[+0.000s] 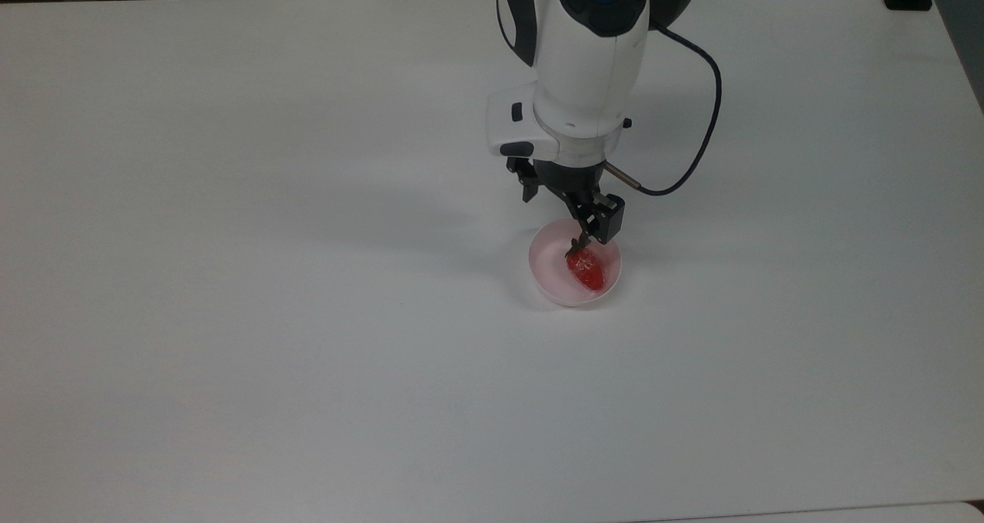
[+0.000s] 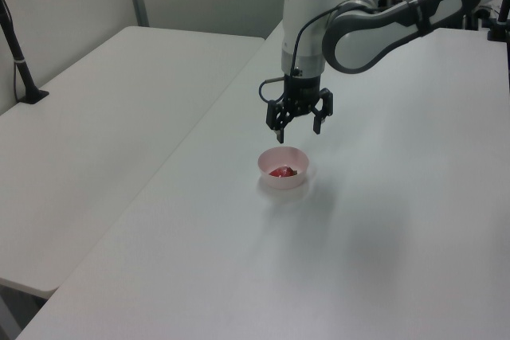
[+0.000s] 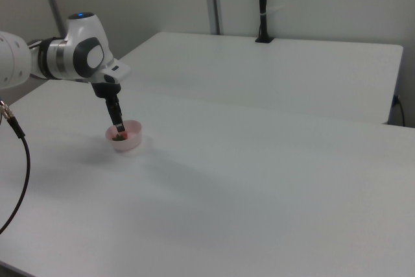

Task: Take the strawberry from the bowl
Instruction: 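Lower the open gripper into the bowl around the strawberry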

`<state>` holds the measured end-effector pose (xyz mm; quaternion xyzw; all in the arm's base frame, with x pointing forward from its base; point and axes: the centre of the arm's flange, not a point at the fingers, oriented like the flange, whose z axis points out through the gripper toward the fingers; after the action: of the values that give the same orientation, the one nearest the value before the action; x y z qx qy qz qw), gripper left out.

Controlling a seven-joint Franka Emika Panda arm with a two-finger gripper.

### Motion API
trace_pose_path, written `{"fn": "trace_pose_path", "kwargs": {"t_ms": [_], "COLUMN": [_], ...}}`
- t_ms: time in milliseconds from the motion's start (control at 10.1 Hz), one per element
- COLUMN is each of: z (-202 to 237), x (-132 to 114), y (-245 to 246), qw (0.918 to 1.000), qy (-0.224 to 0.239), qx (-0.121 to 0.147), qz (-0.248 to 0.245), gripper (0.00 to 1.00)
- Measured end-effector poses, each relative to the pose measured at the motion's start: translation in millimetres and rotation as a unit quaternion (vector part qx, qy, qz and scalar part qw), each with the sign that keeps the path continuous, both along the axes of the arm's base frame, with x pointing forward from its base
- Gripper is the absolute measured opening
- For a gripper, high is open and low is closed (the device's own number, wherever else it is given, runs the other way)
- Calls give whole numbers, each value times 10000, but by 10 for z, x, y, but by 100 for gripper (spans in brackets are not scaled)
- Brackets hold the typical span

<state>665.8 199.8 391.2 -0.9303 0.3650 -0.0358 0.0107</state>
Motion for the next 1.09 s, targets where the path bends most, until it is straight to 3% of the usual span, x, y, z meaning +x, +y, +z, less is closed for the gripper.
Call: {"fn": "trace_pose_path", "kwargs": {"t_ms": [99, 198, 1087], "z": [-51, -137, -608], "x": [47, 90, 148], "y": [82, 115, 116], "qw": [9997, 9994, 9998], "qy": [-204, -319, -208], "qx": [92, 147, 45], "qz": [-10, -59, -32], "gripper": [78, 70, 71]}}
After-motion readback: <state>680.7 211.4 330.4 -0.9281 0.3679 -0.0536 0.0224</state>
